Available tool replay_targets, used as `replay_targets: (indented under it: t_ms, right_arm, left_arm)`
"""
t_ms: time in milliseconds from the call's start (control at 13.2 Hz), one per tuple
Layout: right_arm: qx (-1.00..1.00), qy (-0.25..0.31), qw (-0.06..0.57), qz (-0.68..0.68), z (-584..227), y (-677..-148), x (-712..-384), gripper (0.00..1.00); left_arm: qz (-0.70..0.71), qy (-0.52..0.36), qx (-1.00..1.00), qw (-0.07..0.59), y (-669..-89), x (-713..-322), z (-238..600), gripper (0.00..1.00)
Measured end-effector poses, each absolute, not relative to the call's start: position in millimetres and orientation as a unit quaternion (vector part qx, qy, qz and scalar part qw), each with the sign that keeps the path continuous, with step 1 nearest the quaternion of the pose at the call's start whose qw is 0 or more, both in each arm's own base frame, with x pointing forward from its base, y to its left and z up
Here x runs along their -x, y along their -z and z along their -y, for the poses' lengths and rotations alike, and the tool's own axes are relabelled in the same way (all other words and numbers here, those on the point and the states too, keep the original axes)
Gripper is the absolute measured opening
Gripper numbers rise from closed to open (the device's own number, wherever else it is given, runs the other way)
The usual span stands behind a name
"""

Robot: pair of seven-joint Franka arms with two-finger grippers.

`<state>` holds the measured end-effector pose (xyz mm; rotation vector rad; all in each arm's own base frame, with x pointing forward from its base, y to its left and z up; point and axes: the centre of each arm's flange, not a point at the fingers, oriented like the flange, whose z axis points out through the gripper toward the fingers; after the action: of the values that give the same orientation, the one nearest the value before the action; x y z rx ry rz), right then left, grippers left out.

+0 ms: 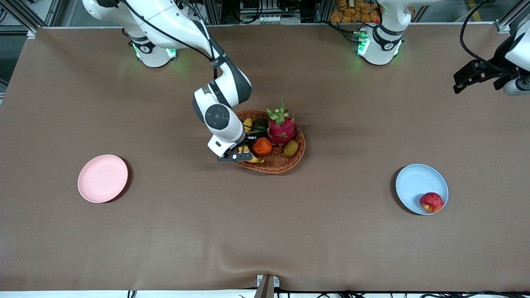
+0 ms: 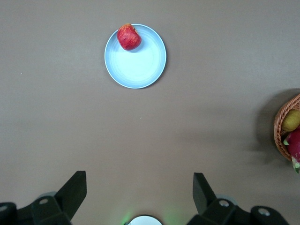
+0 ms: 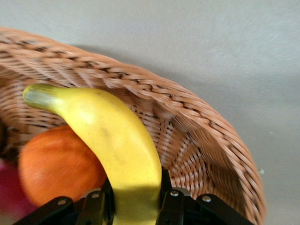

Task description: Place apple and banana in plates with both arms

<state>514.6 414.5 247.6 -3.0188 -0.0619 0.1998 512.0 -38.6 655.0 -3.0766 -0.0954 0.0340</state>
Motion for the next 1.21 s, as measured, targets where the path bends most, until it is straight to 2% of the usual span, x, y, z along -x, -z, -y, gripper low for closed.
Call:
replay_targets:
  t_ms: [453,831,1209]
  right_arm:
    - [0.996,-0.038,0.074,-0.008,-374,-341,-542,0.4]
    - [0.997,-0.031,0.06,-0.03,-285,-386,-578,0.4]
    - [0.997,-0.006,0.041,-0.065,-178,-403,-616,0.4]
  left_arm:
    - [0.026,-0.01,0.999,0.031,-656,-511,36,1.0]
    - [0.025,-0.01,0.999,0.031,-657,-511,35,1.0]
    - [0.031,-0.01,0.999,0.03,-657,-512,28,1.0]
